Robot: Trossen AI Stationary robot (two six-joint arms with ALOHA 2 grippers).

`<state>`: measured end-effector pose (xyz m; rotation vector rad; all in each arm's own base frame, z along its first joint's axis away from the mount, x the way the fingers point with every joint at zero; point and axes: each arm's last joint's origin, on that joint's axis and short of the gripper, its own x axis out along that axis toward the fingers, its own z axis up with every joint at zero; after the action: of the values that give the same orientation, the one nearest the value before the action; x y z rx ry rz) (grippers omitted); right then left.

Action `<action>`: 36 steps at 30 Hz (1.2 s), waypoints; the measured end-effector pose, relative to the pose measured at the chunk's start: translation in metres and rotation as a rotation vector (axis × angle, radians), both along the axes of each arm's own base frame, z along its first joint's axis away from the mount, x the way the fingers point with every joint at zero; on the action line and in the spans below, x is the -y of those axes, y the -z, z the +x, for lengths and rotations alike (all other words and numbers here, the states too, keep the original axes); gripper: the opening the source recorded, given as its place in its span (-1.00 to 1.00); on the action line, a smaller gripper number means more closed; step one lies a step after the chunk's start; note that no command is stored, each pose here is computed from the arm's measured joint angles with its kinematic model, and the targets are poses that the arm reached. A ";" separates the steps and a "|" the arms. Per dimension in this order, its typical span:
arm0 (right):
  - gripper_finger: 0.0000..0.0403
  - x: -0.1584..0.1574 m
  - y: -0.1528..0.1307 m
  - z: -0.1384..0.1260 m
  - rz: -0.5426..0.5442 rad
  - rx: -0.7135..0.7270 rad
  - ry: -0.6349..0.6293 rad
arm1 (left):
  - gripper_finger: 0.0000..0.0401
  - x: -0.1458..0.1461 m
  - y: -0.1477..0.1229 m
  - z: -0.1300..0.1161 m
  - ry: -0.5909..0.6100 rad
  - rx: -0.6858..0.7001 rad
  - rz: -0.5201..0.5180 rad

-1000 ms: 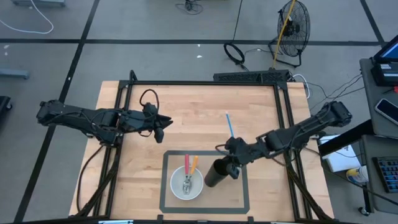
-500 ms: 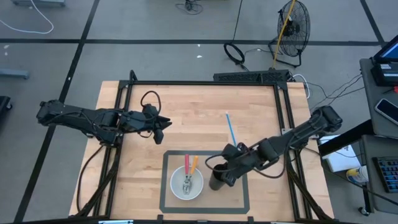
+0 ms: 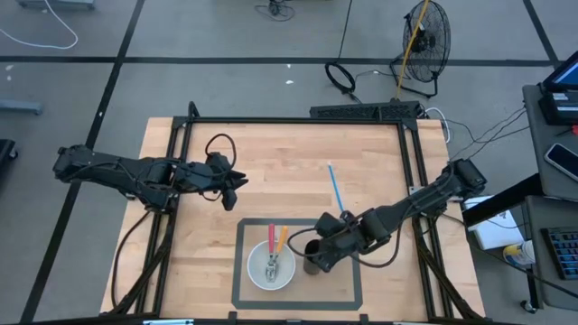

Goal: Pick & Place Utensil
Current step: Put the black cup to the right of the white bowl on the mat

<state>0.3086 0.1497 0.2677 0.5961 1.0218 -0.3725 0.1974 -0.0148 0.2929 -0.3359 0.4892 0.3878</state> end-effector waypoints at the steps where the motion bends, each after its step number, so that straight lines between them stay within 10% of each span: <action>1: -1.00 0.000 0.000 0.000 -0.004 -0.001 0.004 | -0.54 0.000 0.000 0.000 0.002 -0.001 0.003; 36: -1.00 -0.016 0.026 0.004 -0.006 -0.076 0.049 | -0.54 0.000 0.006 -0.004 0.019 -0.079 0.024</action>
<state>0.3121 0.1656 0.2419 0.6059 1.0797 -0.4437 0.1934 -0.0145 0.2874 -0.2930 0.5641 0.3896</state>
